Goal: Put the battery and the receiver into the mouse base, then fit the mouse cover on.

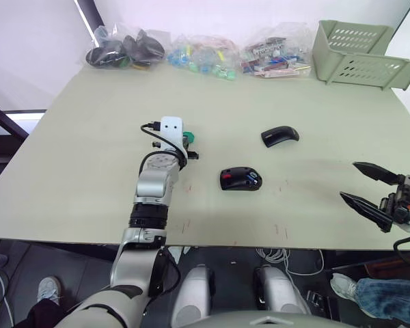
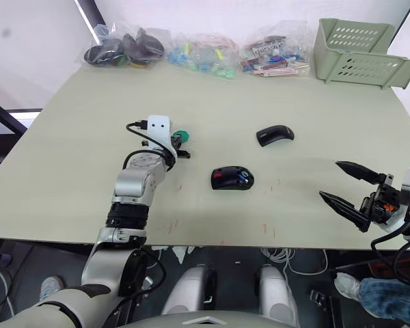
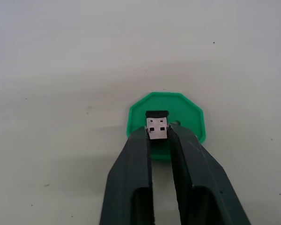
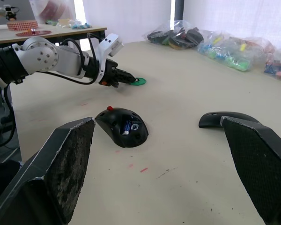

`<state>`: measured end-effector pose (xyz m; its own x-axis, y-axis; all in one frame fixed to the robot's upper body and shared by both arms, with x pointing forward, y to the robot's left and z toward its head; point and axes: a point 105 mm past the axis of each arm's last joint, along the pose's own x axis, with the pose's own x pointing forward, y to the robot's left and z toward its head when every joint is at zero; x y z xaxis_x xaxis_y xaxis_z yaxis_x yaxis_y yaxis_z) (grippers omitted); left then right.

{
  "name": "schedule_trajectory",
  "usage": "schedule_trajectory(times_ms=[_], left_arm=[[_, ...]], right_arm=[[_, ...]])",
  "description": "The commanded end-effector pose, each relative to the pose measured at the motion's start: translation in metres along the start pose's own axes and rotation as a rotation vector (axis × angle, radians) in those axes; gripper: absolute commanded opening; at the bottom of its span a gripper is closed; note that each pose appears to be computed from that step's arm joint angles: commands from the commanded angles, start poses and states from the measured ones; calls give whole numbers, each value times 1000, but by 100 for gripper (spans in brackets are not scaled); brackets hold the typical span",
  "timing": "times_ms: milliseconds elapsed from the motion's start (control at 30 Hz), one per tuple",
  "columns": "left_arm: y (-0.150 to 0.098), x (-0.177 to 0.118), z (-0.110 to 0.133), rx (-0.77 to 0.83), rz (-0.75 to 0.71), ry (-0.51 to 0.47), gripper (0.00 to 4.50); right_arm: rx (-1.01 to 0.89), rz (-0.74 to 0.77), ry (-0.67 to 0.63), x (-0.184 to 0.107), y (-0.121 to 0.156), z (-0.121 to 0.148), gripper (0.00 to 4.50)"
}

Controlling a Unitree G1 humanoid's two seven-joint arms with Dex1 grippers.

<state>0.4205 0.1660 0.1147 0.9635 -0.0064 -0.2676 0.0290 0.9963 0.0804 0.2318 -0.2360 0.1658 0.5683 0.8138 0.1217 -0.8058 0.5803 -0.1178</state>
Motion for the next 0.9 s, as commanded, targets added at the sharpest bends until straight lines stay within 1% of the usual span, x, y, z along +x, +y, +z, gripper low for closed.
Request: schedule_trajectory(times_ms=[33,300,433,600,700,733,767,800,833,867,900], left_arm=[[1,-2,10,-3,3,-43,2],[2,-3,12,1,2,-55,2],[1,-13,27,19,-65,-133,2],[2,-24,41,63,-154,-190,2],[-8,-41,60,113,-298,-275,2],[-21,-56,66,158,-431,-318,2],[-32,-69,67,199,-550,-338,2],[-40,-83,64,245,-661,-337,2],[-44,-91,61,275,-732,-332,2],[-44,-95,59,289,-760,-323,2],[-44,-100,57,327,-807,-337,2]], right_arm=[[-34,27,-16,4,3,8,450],[-34,30,-18,6,3,9,450],[-37,43,-22,11,4,11,450],[-41,60,-25,16,8,10,450],[-48,77,-22,19,12,6,450],[-52,83,-25,22,14,6,450],[-47,80,-23,26,15,6,450],[-28,95,-5,31,18,7,450],[-14,105,9,35,20,7,450],[-4,111,20,38,21,7,450],[6,104,64,43,23,5,450]])
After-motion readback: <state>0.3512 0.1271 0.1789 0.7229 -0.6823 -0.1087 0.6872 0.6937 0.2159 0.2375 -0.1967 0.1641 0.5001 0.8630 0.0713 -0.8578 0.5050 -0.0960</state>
